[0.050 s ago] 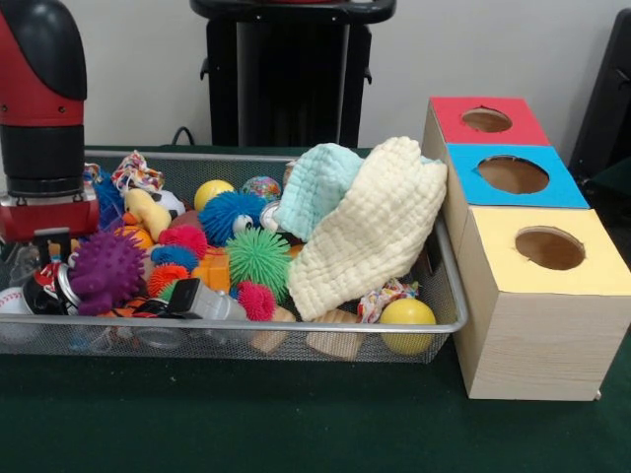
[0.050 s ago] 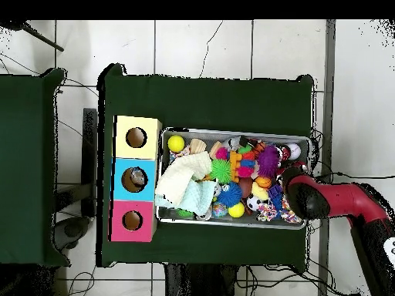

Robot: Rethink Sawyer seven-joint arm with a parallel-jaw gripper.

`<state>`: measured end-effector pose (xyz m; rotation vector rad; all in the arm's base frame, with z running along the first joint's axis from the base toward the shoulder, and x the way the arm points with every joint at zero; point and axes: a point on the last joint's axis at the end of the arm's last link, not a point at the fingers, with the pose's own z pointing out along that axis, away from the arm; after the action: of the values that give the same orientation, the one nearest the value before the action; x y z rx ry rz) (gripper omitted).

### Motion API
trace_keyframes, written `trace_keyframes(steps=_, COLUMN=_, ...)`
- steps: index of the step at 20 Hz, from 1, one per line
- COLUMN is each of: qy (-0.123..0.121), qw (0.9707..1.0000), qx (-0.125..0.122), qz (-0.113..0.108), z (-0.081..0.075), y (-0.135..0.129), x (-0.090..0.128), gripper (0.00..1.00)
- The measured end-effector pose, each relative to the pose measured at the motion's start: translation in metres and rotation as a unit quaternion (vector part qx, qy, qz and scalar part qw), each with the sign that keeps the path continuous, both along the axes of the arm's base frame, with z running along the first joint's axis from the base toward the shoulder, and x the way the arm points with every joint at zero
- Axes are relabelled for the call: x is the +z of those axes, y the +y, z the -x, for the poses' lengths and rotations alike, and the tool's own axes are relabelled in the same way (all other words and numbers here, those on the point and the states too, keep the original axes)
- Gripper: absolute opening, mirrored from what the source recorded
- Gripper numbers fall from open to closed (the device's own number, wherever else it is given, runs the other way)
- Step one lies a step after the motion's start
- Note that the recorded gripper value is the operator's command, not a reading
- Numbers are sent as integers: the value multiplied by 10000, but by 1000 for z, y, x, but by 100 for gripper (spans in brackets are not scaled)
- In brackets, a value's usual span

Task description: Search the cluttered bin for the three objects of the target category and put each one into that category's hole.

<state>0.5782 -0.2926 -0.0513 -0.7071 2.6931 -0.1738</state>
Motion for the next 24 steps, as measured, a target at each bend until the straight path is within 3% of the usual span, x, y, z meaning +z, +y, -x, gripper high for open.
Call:
trace_keyframes(steps=12, qy=85, qw=9998, qx=120, qz=166, z=-1, y=4, x=3, gripper=0)
trace_keyframes(steps=24, qy=159, qw=9994, qx=87, qz=292, z=6, y=-6, x=6, gripper=0)
